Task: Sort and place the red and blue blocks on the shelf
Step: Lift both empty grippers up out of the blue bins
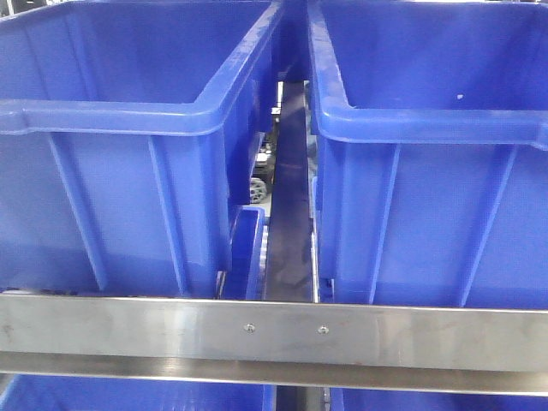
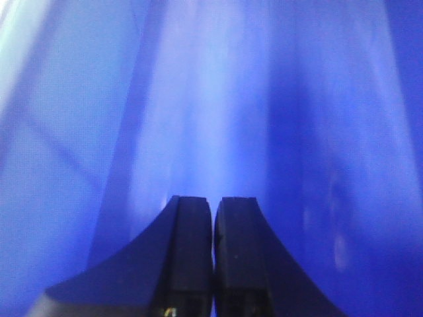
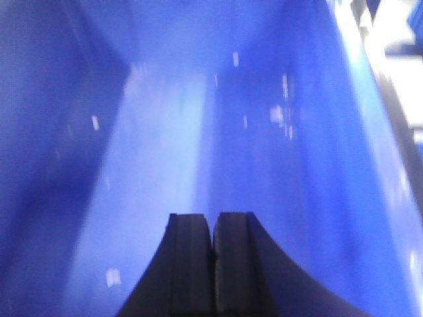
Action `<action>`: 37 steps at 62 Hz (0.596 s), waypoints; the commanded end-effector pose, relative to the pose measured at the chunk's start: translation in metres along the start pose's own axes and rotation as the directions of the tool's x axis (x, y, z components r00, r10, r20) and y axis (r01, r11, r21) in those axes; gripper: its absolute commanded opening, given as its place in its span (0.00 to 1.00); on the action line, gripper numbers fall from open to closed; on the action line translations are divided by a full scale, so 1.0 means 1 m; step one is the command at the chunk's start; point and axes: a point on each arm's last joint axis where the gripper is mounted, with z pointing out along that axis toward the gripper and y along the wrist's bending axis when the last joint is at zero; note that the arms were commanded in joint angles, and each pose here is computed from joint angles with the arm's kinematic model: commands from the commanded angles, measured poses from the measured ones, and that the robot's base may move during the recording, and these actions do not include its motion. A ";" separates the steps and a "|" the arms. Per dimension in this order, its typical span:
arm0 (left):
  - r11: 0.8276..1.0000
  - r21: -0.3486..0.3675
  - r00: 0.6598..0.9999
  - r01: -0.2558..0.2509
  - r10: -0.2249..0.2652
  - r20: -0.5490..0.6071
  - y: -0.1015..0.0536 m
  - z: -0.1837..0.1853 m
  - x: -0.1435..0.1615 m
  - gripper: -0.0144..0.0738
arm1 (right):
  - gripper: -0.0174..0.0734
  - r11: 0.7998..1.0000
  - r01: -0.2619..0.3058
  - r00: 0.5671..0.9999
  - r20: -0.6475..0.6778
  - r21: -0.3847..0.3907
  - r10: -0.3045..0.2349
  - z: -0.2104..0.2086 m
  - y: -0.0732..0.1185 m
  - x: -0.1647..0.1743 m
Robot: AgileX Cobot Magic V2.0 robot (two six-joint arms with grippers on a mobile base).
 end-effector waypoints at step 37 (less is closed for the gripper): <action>0.998 0.057 0.977 -0.040 0.027 0.213 0.010 -0.059 0.047 0.32 | 0.26 1.000 0.021 0.982 0.189 -0.013 -0.018 -0.049 -0.003 0.027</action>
